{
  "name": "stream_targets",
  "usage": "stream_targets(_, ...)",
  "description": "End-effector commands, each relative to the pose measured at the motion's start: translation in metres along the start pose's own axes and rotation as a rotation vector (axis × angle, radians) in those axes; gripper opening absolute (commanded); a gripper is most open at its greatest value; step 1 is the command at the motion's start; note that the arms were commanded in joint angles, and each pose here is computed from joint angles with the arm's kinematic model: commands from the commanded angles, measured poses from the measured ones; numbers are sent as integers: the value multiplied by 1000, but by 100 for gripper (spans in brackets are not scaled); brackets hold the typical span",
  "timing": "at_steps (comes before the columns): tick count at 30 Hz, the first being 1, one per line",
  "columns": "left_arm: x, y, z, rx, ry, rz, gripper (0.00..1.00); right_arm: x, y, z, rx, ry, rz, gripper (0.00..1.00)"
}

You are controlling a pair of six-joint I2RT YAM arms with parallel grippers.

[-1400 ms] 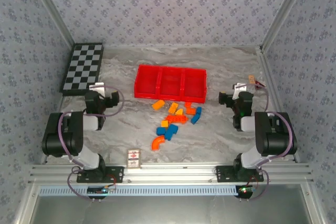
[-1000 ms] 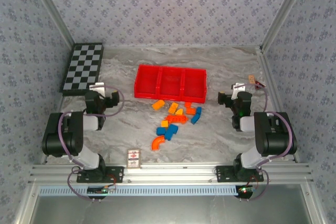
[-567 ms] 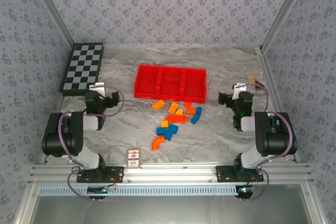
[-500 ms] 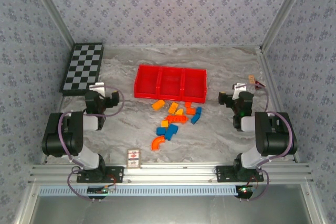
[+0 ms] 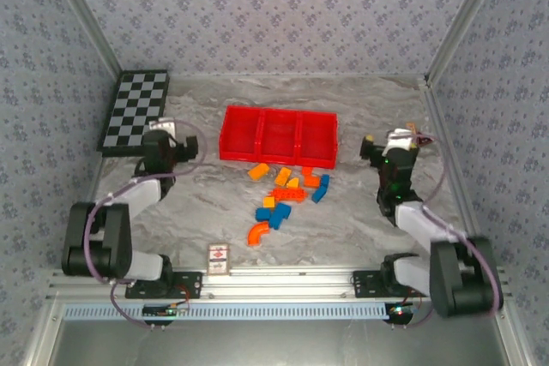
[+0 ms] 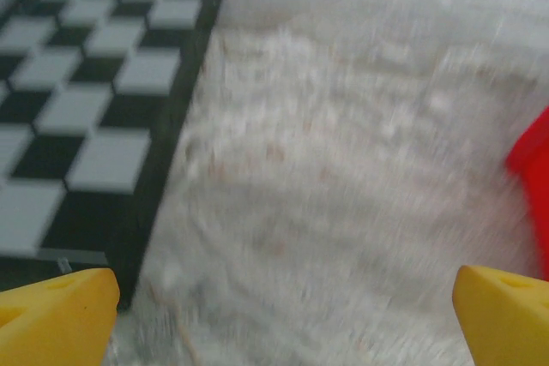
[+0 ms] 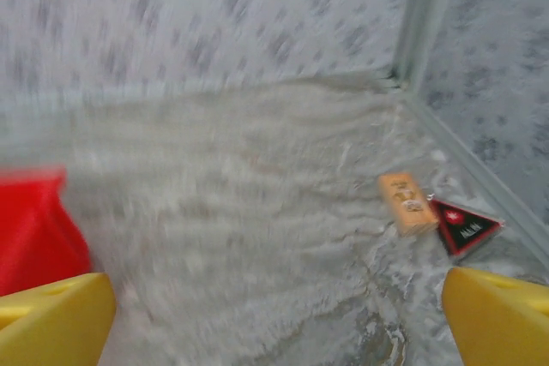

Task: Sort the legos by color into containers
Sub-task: Pick up the lego from the center of the table.

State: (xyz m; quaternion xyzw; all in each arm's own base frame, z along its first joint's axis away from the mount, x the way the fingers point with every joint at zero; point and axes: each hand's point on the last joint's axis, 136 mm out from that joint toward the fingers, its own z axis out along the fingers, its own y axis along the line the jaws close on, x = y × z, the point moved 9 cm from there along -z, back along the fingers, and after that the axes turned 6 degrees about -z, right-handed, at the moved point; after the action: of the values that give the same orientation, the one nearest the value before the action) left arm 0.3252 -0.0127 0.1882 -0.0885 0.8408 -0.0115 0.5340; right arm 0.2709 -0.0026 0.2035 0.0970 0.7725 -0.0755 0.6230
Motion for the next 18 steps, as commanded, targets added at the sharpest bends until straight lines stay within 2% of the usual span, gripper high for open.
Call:
stream_targets(1,-26,-6,-34,52,11,-70,100,-6,-41,-21,172,139,420,100)
stream_targets(2,-35,-10,-48,109,-16,-78,100,-13,-46,-26,130,165,485,100)
stream_targets(5,-54,-19,-87,261,-80,-73,100,-36,-45,-38,-11,243,523,100)
stream_targets(8,-58,-8,-117,189,-106,-271,100,-57,-25,-49,-210,371,520,100)
stream_targets(10,-60,-5,-137,197,-104,-294,100,-55,-13,-56,-271,514,523,100)
stream_targets(13,-53,-5,-165,214,30,-298,100,-44,7,-70,-294,754,483,97)
stream_targets(14,-48,-3,-172,195,97,-324,100,-40,13,-76,-299,812,412,97)
stream_targets(18,-4,-2,-180,160,396,-432,100,-17,40,-88,-272,962,306,100)
